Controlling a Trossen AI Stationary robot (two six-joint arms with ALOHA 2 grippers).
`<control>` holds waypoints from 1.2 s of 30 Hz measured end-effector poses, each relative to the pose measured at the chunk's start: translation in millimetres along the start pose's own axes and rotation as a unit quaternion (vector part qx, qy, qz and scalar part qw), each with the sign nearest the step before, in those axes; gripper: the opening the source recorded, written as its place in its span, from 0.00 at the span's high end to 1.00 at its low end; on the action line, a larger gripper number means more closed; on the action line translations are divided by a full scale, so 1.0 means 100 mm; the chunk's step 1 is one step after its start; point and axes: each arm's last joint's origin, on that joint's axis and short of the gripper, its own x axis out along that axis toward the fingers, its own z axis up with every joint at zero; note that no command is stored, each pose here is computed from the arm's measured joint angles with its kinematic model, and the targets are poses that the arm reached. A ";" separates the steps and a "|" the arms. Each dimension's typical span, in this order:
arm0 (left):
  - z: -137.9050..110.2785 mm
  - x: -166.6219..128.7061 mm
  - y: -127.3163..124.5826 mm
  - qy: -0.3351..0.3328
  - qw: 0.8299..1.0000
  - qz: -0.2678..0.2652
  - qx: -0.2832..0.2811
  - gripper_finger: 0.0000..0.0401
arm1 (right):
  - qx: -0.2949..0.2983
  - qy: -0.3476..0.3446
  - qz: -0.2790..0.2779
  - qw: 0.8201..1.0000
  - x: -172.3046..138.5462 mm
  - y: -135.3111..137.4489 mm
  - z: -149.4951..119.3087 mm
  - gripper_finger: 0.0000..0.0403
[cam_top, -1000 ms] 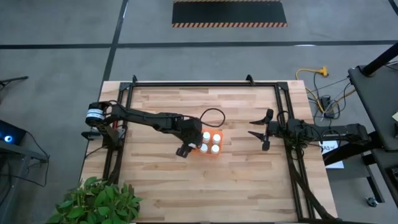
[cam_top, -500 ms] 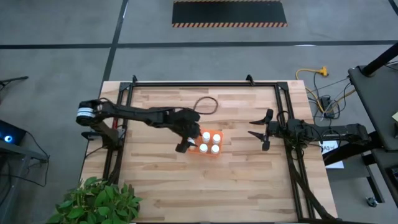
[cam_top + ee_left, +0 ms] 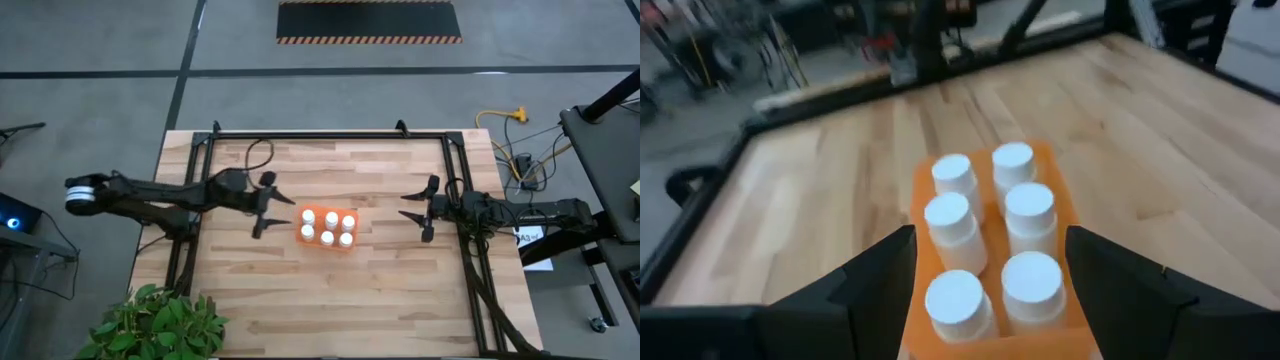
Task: Pick and place pill bottles into a basket
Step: Return to Home Position
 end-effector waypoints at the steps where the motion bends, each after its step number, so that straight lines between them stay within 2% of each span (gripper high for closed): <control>1: -0.05 -0.05 -0.03 -0.012 1.000 0.003 0.004 0.41 | 0.000 0.000 0.000 1.000 0.00 0.00 0.00 0.52; 6: -0.18 -0.19 -0.12 -0.082 0.996 0.026 0.016 0.41 | 0.000 0.000 0.000 1.000 0.00 0.00 0.00 0.52; 11: -0.17 -0.32 -0.15 -0.163 0.986 0.043 -0.022 0.41 | 0.000 0.000 0.000 1.000 0.00 0.00 0.00 0.52; 17: -0.13 -0.44 -0.18 -0.199 0.977 0.031 -0.068 0.41 | -0.001 0.000 0.000 1.000 0.00 0.00 0.00 0.52; 21: -0.17 -0.52 -0.23 -0.216 0.974 0.014 -0.060 0.41 | 0.000 0.000 0.000 1.000 0.00 0.00 0.00 0.52; 28: -0.25 -0.73 -0.32 -0.289 0.955 0.020 -0.057 0.41 | 0.000 0.000 0.000 1.000 0.00 0.00 0.00 0.52; 36: -0.26 -0.87 -0.37 -0.317 0.947 0.023 -0.046 0.41 | -0.001 0.000 -0.001 1.000 0.00 0.00 0.00 0.52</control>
